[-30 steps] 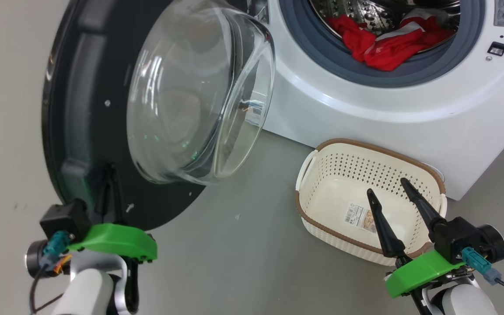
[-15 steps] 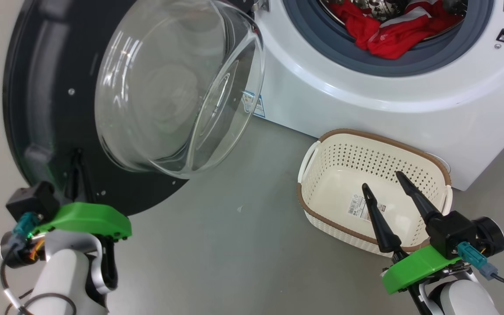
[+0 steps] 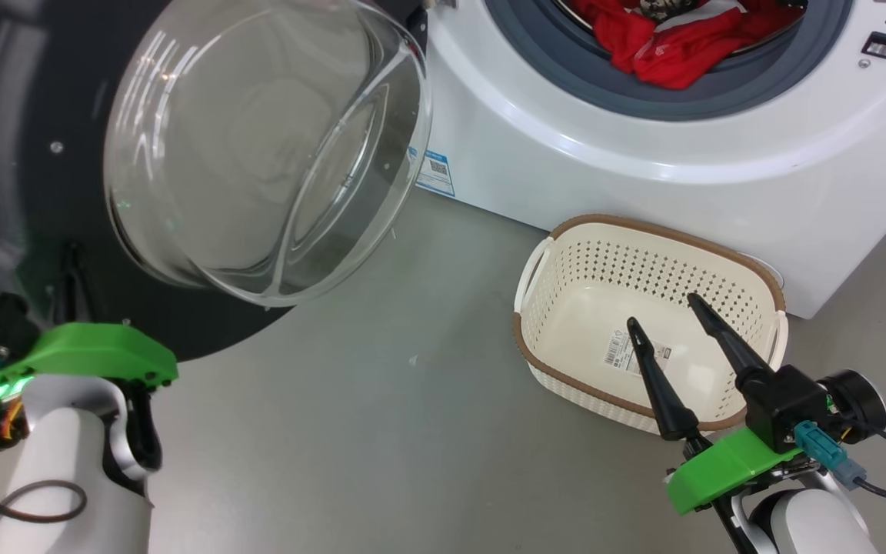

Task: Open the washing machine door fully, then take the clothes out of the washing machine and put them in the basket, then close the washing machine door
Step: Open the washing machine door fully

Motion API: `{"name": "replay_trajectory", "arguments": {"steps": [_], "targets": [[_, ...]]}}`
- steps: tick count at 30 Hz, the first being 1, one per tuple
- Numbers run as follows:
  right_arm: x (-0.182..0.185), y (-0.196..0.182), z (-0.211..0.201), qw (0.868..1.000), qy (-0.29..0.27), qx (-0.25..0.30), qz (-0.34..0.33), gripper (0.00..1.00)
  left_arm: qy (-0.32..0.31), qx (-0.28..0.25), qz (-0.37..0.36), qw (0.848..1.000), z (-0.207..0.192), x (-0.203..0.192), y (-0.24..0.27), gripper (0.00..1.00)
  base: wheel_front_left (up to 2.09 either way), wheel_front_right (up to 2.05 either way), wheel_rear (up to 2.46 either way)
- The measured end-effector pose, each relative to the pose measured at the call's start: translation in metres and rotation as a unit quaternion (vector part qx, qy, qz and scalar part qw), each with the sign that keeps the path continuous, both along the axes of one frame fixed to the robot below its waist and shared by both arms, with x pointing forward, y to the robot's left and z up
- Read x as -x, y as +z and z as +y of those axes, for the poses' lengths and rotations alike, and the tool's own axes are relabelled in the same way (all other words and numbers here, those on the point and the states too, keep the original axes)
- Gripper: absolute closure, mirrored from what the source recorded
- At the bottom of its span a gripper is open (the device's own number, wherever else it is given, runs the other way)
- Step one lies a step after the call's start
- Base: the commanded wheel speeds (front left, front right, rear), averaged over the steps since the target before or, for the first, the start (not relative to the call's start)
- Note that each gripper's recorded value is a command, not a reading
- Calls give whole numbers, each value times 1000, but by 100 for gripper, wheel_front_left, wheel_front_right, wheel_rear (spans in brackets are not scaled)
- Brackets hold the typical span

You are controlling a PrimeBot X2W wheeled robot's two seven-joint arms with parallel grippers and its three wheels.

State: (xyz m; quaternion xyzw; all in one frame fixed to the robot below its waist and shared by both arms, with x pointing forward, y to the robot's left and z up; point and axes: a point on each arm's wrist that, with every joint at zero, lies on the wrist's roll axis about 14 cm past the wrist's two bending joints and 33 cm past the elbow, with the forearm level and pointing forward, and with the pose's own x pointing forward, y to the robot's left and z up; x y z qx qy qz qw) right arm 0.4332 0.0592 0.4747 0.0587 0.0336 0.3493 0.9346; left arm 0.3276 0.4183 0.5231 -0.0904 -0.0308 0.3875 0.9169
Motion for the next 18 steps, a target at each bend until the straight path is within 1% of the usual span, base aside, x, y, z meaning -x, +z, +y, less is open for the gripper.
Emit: {"name": "replay_trajectory", "arguments": {"steps": [5,11,18], "targets": [[0,-2,-3,1000,-3,2,3,0,8,15,-9,1000,6,-2,-2,100,0,0,0],[-2,-3,-7,1000,-9,3,5,0,16,15,4,1000,12,-1,-9,100,0,0,0],[-6,0,-10,1000,-14,1,0,0,15,22,-4,1000,13,-4,-10,100,0,0,0]]}}
